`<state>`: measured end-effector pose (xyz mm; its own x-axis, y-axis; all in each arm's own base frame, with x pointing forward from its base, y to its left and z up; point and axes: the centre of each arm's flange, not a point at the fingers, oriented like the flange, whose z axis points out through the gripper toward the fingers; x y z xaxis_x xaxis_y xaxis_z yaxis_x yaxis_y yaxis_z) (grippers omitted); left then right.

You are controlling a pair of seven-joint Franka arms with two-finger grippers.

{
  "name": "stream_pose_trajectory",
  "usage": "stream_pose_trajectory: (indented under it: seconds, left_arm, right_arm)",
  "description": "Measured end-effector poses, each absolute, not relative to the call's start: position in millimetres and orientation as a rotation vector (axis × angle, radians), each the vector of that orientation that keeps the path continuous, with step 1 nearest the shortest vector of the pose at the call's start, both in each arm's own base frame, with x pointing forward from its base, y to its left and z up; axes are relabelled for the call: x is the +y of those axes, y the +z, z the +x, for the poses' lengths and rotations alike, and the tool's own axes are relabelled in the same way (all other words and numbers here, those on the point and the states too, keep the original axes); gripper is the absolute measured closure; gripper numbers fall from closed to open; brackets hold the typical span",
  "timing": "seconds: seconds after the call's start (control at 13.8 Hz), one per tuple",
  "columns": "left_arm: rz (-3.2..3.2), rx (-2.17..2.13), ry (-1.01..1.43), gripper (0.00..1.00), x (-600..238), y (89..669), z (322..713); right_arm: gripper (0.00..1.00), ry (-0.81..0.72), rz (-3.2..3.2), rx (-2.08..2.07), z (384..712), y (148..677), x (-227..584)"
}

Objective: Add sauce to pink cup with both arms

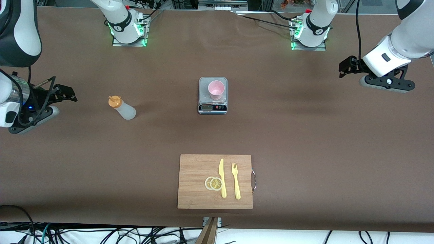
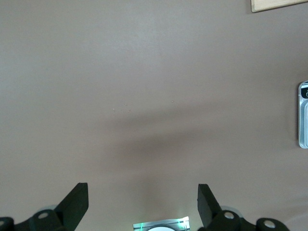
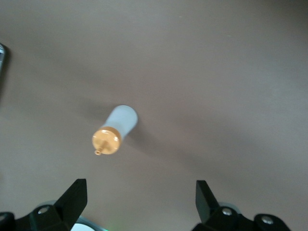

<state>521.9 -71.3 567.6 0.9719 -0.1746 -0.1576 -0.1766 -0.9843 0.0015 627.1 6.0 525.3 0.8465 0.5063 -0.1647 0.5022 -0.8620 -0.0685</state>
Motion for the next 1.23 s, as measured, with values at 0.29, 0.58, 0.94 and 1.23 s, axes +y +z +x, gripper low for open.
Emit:
stream_pose_trajectory:
  seconds: [0.29, 0.58, 0.94, 1.23]
  left_arm:
    - [-3.103, 0.294, 0.255, 0.0, -77.4, 567.4, 520.4]
    - [-3.103, 0.294, 0.255, 0.0, -77.2, 567.4, 520.4]
    - [-3.105, 0.283, 0.255, 0.0, -73.6, 567.5, 520.9]
    - [-3.105, 0.281, 0.255, 0.0, -72.7, 567.5, 521.1]
  right_arm:
    - [0.0, 0.182, -3.055, -0.815, 615.1, 565.3, -3.2]
    - [0.0, 0.078, -3.099, -0.751, 598.2, 605.2, -30.6]
    - [0.0, 0.097, -3.163, -0.419, 586.6, 605.2, -30.6]
    - [0.0, 0.173, -3.163, -0.13, 576.2, 599.5, -18.7]
